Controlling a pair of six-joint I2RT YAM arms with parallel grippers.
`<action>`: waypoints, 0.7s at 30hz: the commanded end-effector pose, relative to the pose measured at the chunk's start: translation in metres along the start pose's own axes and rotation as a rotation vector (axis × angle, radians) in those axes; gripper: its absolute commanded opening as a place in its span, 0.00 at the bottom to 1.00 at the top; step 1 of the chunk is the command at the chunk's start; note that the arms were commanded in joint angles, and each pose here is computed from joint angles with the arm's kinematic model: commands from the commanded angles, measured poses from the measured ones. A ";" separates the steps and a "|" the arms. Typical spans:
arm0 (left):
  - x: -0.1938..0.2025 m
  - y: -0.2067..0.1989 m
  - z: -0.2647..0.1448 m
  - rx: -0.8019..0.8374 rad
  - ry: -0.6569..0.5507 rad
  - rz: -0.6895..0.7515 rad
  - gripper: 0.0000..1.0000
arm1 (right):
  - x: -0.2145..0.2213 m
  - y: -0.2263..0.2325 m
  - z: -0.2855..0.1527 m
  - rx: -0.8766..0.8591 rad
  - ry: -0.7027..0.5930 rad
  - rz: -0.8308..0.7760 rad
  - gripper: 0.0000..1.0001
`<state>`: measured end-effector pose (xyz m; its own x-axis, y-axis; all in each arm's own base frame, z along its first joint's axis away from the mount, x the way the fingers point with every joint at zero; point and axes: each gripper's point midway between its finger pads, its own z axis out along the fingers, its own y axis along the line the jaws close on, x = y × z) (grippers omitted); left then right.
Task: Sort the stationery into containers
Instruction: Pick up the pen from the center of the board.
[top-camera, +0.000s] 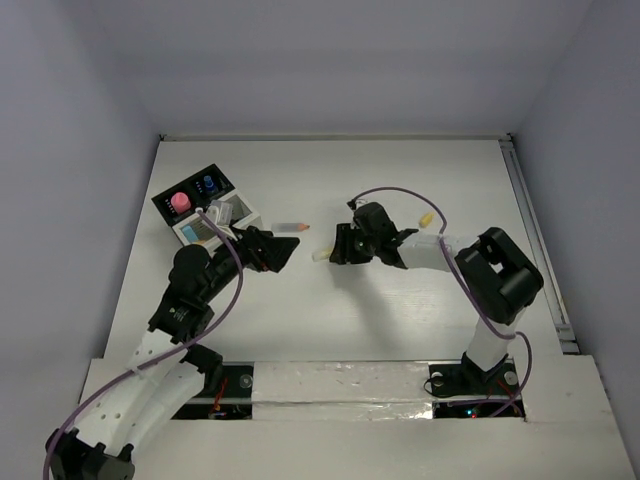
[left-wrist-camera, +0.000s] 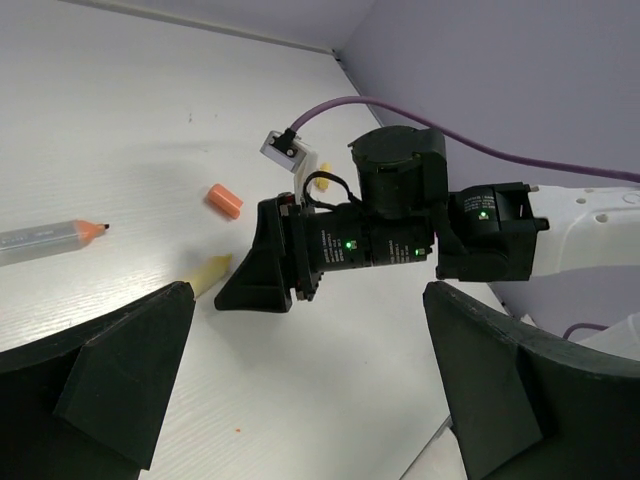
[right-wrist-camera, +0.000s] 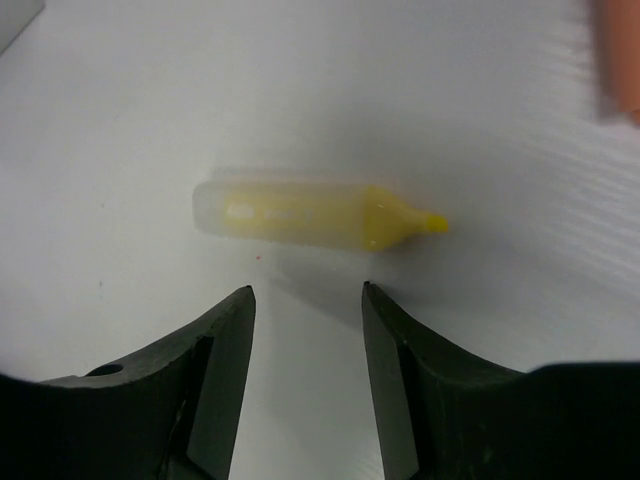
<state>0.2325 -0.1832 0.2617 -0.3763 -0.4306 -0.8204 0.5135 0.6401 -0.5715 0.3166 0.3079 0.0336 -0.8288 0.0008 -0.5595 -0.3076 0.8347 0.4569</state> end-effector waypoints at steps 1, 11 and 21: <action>-0.006 -0.009 0.004 0.063 -0.040 -0.009 0.99 | -0.016 -0.019 -0.009 0.065 -0.052 -0.006 0.54; 0.017 0.004 0.010 0.044 0.000 -0.042 0.99 | -0.021 0.001 -0.003 -0.014 -0.014 -0.003 0.67; 0.040 0.022 0.008 0.003 0.031 -0.070 0.99 | -0.027 0.008 0.001 0.070 0.040 -0.091 0.66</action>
<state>0.2345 -0.1894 0.2022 -0.4761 -0.4270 -0.7687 0.4515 0.6315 -0.6304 0.3288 0.3016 0.0430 -0.8439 -0.0307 -0.5357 -0.2971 0.8581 0.4188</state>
